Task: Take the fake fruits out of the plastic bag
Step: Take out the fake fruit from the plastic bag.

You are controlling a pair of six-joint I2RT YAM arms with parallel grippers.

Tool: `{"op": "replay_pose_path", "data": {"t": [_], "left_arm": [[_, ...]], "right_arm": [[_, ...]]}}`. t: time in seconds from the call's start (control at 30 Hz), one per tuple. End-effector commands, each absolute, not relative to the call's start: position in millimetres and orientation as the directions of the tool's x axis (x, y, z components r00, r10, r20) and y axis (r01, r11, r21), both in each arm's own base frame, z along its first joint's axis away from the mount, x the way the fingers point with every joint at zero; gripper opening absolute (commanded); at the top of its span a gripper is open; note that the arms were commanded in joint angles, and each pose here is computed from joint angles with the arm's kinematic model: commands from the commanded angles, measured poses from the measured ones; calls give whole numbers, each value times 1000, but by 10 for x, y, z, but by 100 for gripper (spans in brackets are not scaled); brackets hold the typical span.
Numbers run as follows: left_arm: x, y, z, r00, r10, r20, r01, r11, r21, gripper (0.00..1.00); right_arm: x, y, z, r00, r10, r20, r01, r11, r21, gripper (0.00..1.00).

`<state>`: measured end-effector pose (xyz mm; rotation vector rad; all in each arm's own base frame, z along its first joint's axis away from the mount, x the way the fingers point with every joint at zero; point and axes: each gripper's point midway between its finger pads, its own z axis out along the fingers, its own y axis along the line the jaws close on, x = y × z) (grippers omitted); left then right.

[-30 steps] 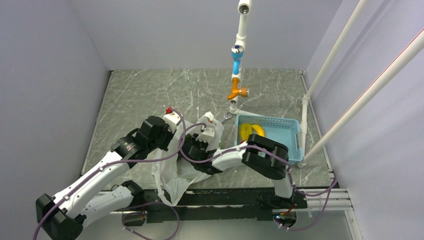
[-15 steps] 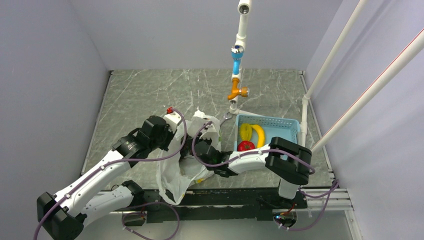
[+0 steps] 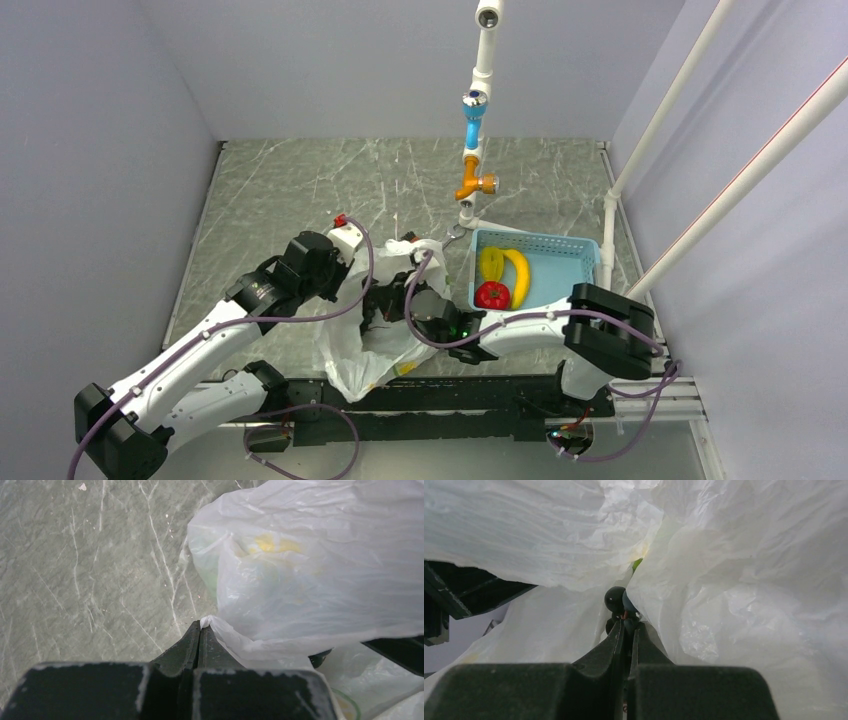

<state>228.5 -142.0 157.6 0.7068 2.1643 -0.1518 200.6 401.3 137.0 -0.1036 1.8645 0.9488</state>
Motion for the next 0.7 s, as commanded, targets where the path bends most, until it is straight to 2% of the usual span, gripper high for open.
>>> {"op": "replay_pose_path", "data": {"t": [0.0, 0.1, 0.2, 0.27, 0.33, 0.43, 0.67], "left_arm": [[2356, -1458, 1825, -431, 400, -809, 524, 840, 136, 0], [2348, -1481, 1815, -437, 405, -803, 535, 835, 130, 0], [2345, -1483, 1782, -448, 412, -794, 537, 833, 129, 0], [2345, -1484, 1782, -447, 411, -795, 537, 834, 129, 0], [2339, -1486, 1778, -446, 411, -795, 539, 833, 127, 0], [2344, -1499, 1788, -441, 410, -798, 543, 830, 126, 0], [2343, -1515, 1771, -449, 415, -791, 550, 826, 122, 0]], "right_arm": [[2085, 3945, 1528, -458, 366, -810, -435, 703, 564, 4], [2128, 3952, 1338, -470, 317, -824, -404, 752, 520, 15], [2130, 3976, 1114, -508, 247, -825, -374, 800, 470, 30], [2064, 4029, 1094, -508, 191, -840, -416, 800, 433, 47], [2006, 4067, 1085, -501, 144, -853, -447, 801, 398, 60], [1931, 4067, 1020, -529, 82, -845, -434, 829, 352, 69], [1839, 3992, 773, -566, 44, -823, -375, 876, 304, 77]]}}
